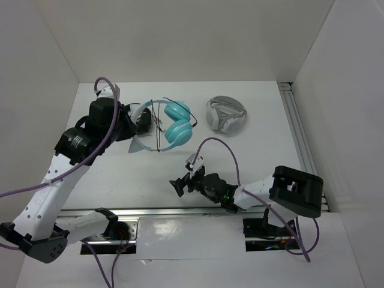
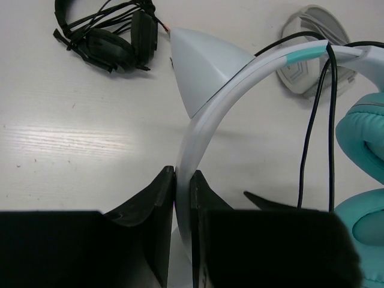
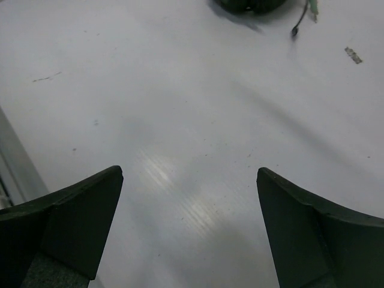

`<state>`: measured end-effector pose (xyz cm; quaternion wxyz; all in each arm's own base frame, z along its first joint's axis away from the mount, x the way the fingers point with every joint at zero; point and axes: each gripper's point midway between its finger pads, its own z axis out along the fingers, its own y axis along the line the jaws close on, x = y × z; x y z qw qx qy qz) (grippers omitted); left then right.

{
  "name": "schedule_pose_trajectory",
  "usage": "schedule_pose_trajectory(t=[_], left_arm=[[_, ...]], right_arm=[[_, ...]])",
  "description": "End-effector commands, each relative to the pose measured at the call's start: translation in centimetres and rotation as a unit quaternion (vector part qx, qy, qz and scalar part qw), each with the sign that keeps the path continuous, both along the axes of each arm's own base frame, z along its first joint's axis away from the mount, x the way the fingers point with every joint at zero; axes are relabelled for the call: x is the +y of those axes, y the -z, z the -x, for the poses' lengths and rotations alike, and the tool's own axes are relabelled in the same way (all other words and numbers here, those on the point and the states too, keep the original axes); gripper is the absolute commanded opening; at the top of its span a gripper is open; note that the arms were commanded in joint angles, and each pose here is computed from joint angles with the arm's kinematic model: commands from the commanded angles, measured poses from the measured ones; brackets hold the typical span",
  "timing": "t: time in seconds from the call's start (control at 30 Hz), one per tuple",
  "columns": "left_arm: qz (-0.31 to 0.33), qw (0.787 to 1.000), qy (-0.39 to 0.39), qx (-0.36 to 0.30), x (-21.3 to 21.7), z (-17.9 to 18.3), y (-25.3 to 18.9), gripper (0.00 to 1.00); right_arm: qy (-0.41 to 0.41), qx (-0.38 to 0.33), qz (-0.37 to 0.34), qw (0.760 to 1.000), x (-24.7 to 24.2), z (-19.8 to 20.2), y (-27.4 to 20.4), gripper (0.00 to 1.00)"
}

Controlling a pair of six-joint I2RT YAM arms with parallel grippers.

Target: Wrap the headphones

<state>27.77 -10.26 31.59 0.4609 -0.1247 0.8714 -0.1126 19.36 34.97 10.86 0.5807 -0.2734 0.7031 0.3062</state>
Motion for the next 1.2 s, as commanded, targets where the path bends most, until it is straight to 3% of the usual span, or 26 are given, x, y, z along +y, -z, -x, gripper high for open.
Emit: schedule_pose_trajectory(t=[0.0, 0.1, 0.43, 0.5, 0.57, 0.6, 0.83, 0.93, 1.1, 1.17], left_arm=[[0.049, 0.997, 0.025, -0.063, -1.0, 1.6, -4.9, 0.00], [0.063, 0.994, 0.057, -0.066, -1.7, 3.4, -5.8, 0.00], [0.108, 0.982, 0.142, -0.060, -3.8, 7.8, -7.2, 0.00], [0.113, 0.981, 0.142, -0.069, -3.4, 8.4, -7.8, 0.00], [0.111, 0.982, 0.138, -0.071, -3.0, 8.7, -8.2, 0.00], [0.112, 0.981, 0.134, -0.079, -2.7, 8.9, -8.9, 0.00], [0.100, 0.983, 0.126, -0.087, -2.2, 8.6, -9.7, 0.00], [0.099, 0.983, 0.126, -0.087, -2.4, 8.3, -9.4, 0.00], [0.110, 0.981, 0.133, -0.087, -2.9, 8.2, -9.5, 0.00], [0.109, 0.982, 0.129, -0.088, -2.9, 8.0, -9.3, 0.00]], right_arm=[[0.051, -0.066, -0.066, 0.994, 1.0, -3.1, -5.0, 1.00], [0.088, -0.095, -0.067, 0.989, 1.3, -5.1, -5.0, 1.00], [0.105, -0.130, -0.091, 0.982, 5.3, -9.7, -4.1, 0.99], [0.085, -0.117, -0.093, 0.985, 6.0, -10.5, -3.3, 0.62], [0.055, -0.086, -0.101, 0.990, 6.7, -10.8, -2.5, 0.38], [0.029, -0.074, -0.108, 0.991, 7.2, -10.5, -2.3, 0.00], [-0.046, -0.052, -0.125, 0.990, 6.5, -7.2, -1.8, 0.01], [-0.122, -0.033, -0.128, 0.984, 7.4, -4.3, -1.8, 0.14], [-0.139, -0.020, -0.133, 0.981, 6.9, -3.2, -2.0, 0.07], [-0.148, -0.011, -0.130, 0.980, 6.6, -3.0, -1.7, 0.20]])
